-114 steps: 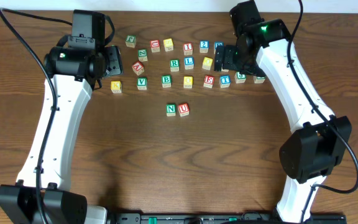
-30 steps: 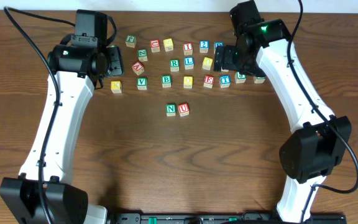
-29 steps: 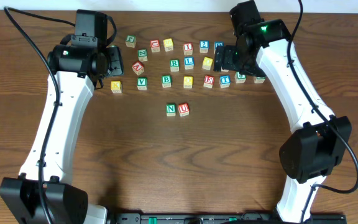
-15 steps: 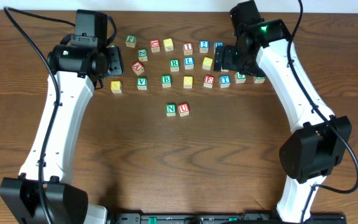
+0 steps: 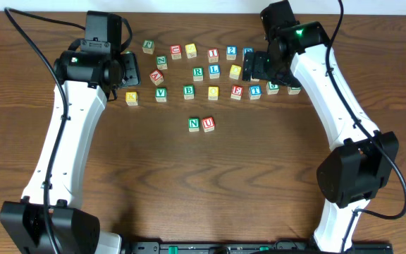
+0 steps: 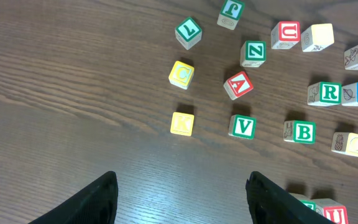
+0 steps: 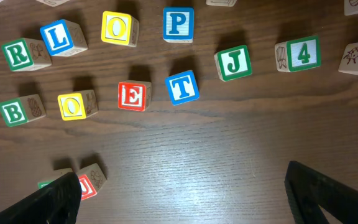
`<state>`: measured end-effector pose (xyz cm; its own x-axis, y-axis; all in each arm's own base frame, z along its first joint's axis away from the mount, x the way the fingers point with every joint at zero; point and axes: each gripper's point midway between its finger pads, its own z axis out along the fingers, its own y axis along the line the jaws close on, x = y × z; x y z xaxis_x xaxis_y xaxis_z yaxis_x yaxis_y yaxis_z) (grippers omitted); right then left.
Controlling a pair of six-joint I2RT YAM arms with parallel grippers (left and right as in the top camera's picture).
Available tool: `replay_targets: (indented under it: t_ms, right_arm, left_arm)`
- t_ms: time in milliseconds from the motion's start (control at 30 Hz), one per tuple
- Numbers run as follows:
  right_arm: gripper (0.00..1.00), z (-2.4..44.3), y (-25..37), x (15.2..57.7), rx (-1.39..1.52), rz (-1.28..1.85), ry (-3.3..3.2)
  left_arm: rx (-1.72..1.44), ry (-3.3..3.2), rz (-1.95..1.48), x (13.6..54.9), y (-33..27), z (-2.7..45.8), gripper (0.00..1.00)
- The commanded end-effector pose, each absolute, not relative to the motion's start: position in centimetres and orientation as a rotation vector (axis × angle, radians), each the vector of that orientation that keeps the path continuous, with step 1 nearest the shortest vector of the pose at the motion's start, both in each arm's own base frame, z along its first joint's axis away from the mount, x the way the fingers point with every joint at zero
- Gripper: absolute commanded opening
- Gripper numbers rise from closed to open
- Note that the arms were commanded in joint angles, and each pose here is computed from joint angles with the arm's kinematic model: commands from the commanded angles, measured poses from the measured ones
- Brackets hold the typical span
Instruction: Spell out NEURIPS
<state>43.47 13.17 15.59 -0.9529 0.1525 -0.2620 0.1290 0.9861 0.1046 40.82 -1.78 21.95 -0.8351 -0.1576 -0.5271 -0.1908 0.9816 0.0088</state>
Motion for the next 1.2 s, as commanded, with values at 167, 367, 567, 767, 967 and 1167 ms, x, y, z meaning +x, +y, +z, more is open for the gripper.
replay_targets:
  t_ms: [167,367,567,767,967,1167]
  right_arm:
    - [0.99,17.0,13.1,43.8,0.207,0.145,2.823]
    - [0.99,17.0,13.1,43.8,0.207,0.145,2.823]
    - [0.99,17.0,13.1,43.8,0.207,0.145,2.823]
    - [0.99,17.0,13.1,43.8,0.207,0.146,2.823]
    - [0.99,17.0,13.1,43.8,0.207,0.145,2.822]
    - [0.99,17.0,13.1,43.8,0.207,0.145,2.823]
  left_arm:
    - [-0.248,2.592,0.048,40.9,-2.4,21.5,0.65]
    - [-0.248,2.588,0.046,41.0,-2.4,21.5,0.65]
    - [-0.248,2.588,0.045,41.0,-2.4,21.5,0.65]
    - [-0.239,2.580,0.040,41.2,-2.7,21.6,0.65]
    - [-0.211,2.572,0.029,41.3,-3.6,21.8,0.65]
    - [-0.200,2.570,0.025,41.3,-4.0,21.8,0.65]
